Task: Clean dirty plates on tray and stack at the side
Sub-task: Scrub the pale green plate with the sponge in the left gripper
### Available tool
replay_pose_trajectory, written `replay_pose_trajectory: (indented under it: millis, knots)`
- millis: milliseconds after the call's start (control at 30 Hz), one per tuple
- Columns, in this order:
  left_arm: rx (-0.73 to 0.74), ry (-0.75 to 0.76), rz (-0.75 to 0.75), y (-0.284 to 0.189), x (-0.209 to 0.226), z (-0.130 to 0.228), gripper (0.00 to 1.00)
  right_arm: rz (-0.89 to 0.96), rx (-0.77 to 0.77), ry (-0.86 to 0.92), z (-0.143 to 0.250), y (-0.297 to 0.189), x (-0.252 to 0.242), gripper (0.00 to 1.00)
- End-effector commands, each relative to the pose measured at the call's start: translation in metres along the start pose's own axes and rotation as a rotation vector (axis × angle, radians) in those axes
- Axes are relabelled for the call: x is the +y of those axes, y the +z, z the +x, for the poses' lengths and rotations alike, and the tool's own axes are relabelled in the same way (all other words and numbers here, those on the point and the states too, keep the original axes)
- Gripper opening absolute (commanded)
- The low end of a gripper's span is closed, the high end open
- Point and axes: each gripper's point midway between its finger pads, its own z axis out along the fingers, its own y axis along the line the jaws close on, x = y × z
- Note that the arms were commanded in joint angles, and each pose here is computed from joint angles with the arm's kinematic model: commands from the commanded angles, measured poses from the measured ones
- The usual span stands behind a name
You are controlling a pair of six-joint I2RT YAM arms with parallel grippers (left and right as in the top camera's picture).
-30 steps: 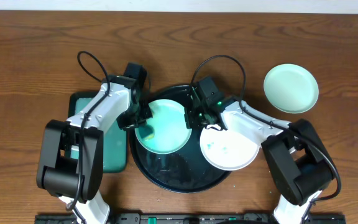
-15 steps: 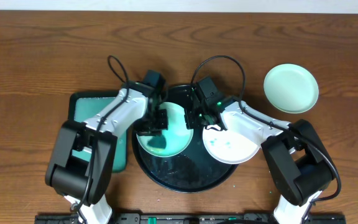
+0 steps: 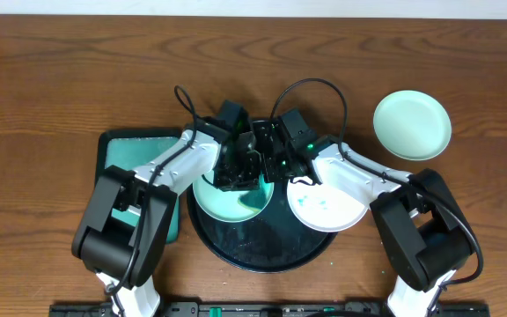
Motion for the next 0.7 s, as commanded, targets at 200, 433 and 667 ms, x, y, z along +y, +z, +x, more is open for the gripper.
replay_pose_trajectory:
  millis: [200, 433, 667]
  knots:
    - [-0.06, -0.105, -0.045, -0.039, 0.028, -0.006, 0.07, 0.054, 0.069, 0.016, 0.023, 0.014, -0.014, 0.02]
    - [-0.223, -0.062, -0.193, -0.105, 0.039, 0.005, 0.07, 0.054, 0.068, 0.015, 0.023, 0.014, -0.014, 0.02]
    - [-0.442, -0.127, -0.437, -0.169, 0.072, 0.013, 0.07, 0.054, 0.068, 0.015, 0.023, 0.014, -0.014, 0.02]
